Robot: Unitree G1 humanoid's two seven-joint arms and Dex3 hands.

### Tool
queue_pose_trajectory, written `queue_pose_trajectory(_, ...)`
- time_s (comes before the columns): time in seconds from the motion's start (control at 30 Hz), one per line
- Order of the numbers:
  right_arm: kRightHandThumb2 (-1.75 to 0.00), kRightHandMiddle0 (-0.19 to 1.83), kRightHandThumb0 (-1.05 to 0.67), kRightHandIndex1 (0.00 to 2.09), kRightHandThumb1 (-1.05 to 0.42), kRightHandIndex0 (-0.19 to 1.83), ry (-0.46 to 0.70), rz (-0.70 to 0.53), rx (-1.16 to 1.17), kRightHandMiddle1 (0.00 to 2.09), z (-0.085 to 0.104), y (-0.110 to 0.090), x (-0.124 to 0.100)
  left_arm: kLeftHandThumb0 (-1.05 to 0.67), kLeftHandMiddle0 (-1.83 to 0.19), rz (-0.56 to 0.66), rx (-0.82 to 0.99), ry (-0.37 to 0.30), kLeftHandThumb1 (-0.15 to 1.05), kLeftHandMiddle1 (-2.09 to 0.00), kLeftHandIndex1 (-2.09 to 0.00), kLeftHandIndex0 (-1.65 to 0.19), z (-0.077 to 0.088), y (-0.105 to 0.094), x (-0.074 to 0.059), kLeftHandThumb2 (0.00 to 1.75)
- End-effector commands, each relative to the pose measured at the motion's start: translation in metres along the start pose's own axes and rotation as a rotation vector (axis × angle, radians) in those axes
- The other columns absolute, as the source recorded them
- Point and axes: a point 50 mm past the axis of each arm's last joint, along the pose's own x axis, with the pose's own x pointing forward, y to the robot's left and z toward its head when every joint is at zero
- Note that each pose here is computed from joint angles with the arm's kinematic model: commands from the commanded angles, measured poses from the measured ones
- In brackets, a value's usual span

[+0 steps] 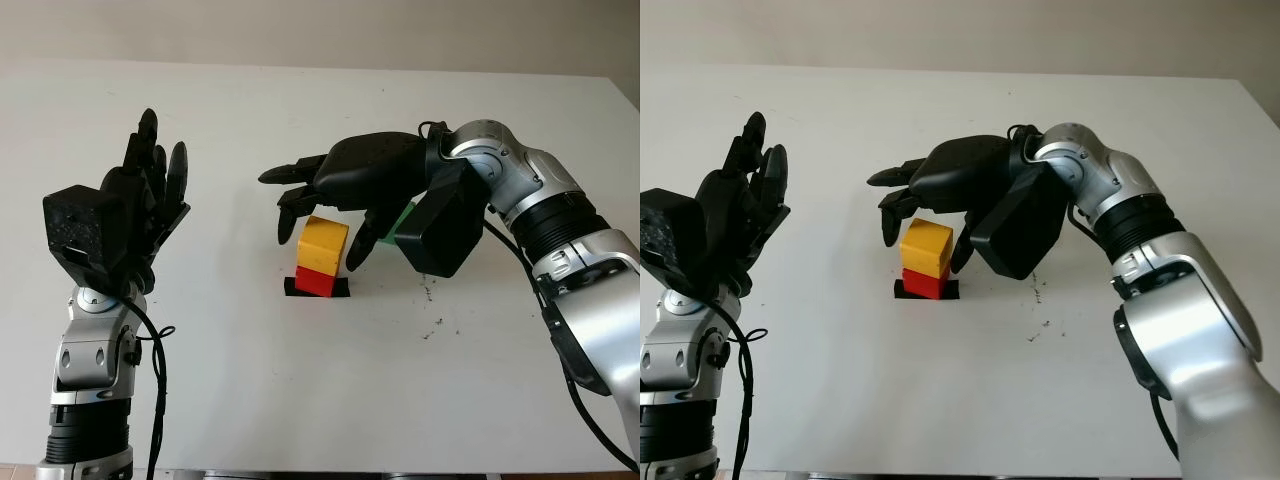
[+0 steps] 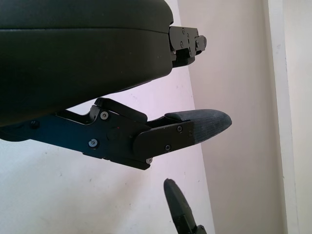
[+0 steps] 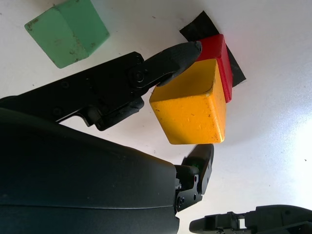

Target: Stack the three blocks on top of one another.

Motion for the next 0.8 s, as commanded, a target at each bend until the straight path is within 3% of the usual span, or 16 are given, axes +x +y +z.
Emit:
queue_pose_trajectory(0.0, -0.05, -0.06, -0.61, 0.00, -0.90, -0.19, 0.015, 0.003, -0.037, 0.31, 0.000, -0.008, -0.005, -0.61, 0.09, 0.005, 0.004, -0.009, 1.05, -0.06, -0.06, 0.08, 0.001, 0.001, -0.001, 0.61)
queue_pose_trajectory(0.27, -0.05, -0.16, -0.68, 0.00, -0.88, -0.19, 0.030, -0.029, -0.072, 0.17, 0.001, -0.012, -0.017, -0.61, 0.09, 0.004, 0.003, -0.011, 1.05, -0.05, -0.05, 0.09, 0.001, 0.001, -0.001, 0.61)
queue_pose_trajectory(0.4, -0.06, -0.15, -0.71, 0.00, -0.90, -0.19, 0.060, -0.117, -0.094, 0.15, -0.001, -0.027, -0.039, -0.61, 0.09, 0.008, 0.006, -0.012, 1.05, -0.06, -0.06, 0.08, 0.001, 0.001, -0.002, 0.61)
queue_pose_trajectory(0.57, -0.06, -0.09, -0.68, 0.00, -0.91, -0.19, 0.184, -0.223, -0.110, 0.16, -0.009, -0.050, -0.073, -0.61, 0.09, 0.009, -0.004, -0.013, 1.05, -0.05, -0.05, 0.09, 0.002, 0.001, -0.002, 0.61)
queue_pose_trajectory(0.77, -0.05, -0.05, -0.71, 0.00, -0.91, -0.19, 0.344, -0.281, -0.071, 0.16, -0.029, -0.052, -0.110, -0.60, 0.09, 0.005, 0.004, -0.012, 1.05, -0.05, -0.05, 0.09, 0.001, 0.002, -0.002, 0.61)
